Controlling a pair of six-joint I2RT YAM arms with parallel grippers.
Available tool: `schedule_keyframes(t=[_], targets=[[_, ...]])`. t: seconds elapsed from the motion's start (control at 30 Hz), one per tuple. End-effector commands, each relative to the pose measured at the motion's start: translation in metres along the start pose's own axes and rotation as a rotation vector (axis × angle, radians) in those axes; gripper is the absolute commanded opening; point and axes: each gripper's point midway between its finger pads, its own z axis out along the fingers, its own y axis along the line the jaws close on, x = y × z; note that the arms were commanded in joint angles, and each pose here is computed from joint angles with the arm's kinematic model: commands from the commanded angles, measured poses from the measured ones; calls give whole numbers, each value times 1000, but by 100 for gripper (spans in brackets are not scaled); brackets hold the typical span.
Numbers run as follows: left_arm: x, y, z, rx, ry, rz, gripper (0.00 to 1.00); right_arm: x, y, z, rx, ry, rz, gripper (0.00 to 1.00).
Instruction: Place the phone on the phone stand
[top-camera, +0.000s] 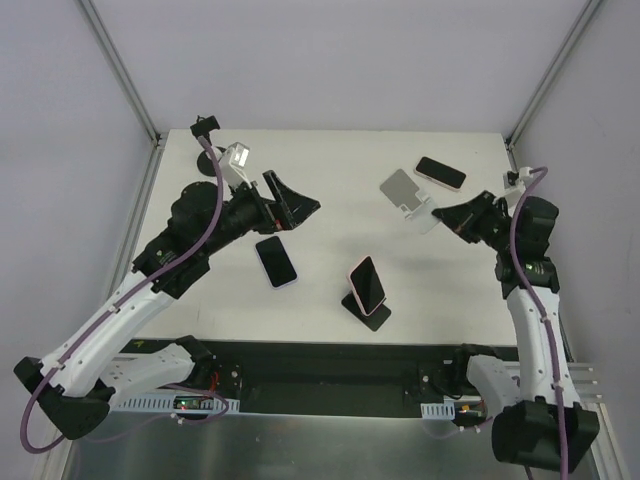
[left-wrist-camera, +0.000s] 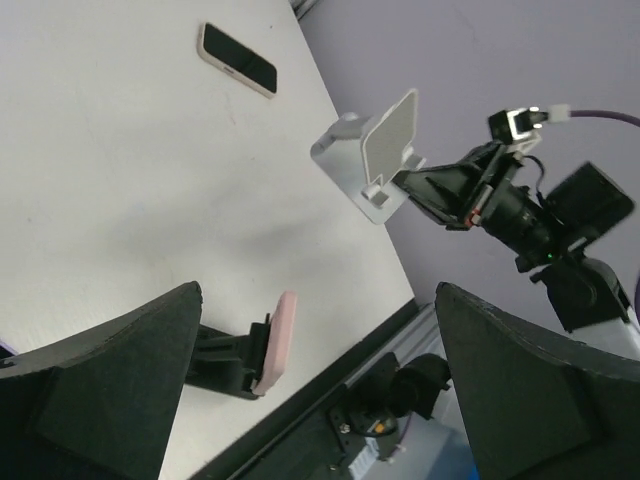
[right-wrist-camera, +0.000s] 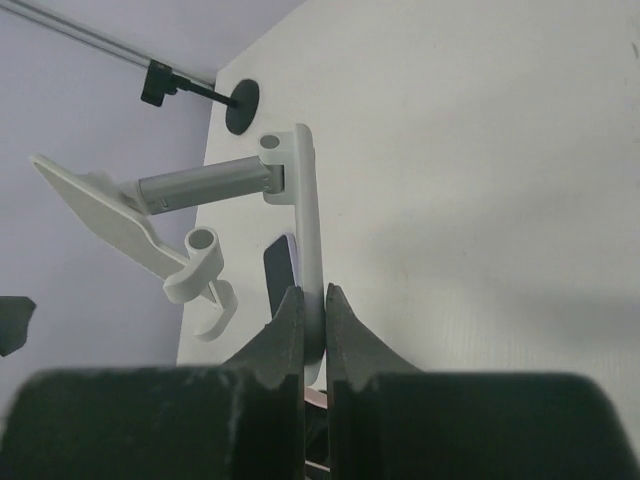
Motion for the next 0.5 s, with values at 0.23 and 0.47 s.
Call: schedule_keyframes(t=[0.23, 0.47], targets=[[-4, -9, -15, 113, -15, 314, 99, 93, -66, -4, -181, 292, 224, 1], [7, -10, -14, 150, 64, 418, 99, 125, -112, 12, -109, 317, 272, 1]])
